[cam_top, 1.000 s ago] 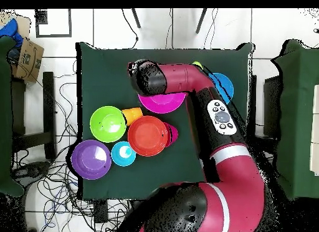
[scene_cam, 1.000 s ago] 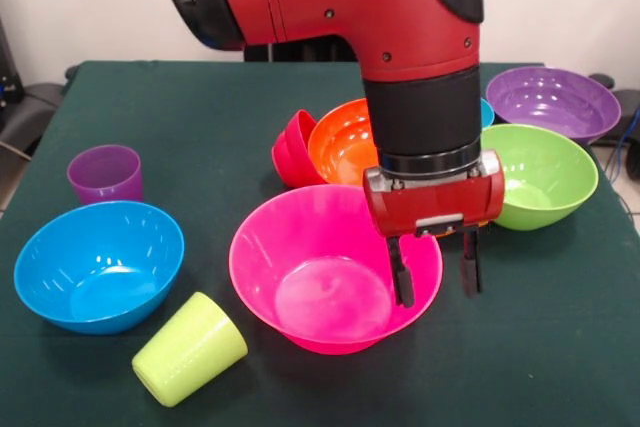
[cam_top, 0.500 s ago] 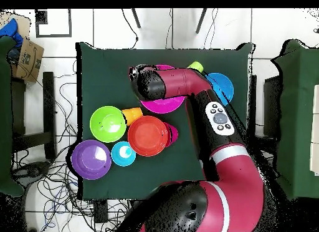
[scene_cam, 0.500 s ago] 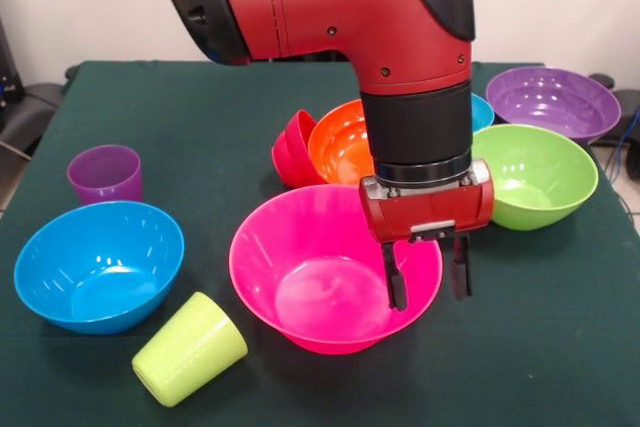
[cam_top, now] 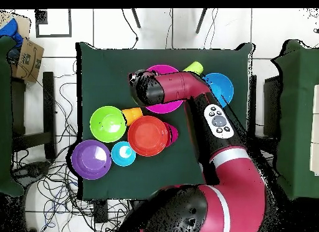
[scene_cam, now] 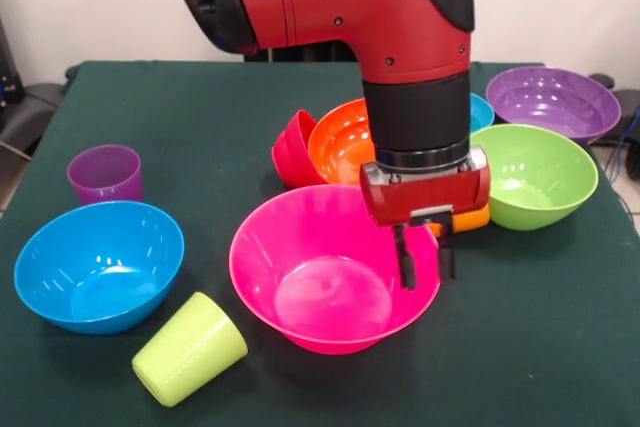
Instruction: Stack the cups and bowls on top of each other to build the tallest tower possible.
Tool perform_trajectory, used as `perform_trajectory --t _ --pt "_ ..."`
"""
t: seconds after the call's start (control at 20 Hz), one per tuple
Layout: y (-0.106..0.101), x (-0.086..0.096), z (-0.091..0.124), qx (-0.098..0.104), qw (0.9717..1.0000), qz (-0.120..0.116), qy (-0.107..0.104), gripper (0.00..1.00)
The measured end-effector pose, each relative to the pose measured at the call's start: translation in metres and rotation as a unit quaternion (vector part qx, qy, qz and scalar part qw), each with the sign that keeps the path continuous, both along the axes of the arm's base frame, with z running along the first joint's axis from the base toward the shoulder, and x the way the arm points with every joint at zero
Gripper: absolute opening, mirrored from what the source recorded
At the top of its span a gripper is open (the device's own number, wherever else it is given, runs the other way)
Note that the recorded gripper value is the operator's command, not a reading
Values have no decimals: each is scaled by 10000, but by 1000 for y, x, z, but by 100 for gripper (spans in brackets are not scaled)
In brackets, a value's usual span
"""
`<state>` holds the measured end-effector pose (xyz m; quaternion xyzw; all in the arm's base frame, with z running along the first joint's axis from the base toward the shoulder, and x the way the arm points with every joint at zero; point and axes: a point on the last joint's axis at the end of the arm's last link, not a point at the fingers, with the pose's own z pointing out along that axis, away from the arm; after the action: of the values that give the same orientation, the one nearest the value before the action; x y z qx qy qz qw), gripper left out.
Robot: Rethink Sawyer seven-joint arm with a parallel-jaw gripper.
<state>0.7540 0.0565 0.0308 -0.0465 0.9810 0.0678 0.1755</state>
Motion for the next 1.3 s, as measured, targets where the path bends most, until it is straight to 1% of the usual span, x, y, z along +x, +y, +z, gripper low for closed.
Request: perform_trajectory --t 0.05,0.1,0.55,0.85,1.1,1.15,1.3 --pt "0 0 2 -7 10000 7 -5 0" --pt "0 0 8 -35 10000 24 -39 0" --pt "-5 8 30 -132 9997 37 -206 0" --pt "-7 11 38 -173 9995 44 -273 0" --pt "-7 12 40 -183 9994 44 -282 0" --pt "-8 11 39 -193 9994 41 -270 100" --pt "-9 10 38 -203 9994 42 -263 100"
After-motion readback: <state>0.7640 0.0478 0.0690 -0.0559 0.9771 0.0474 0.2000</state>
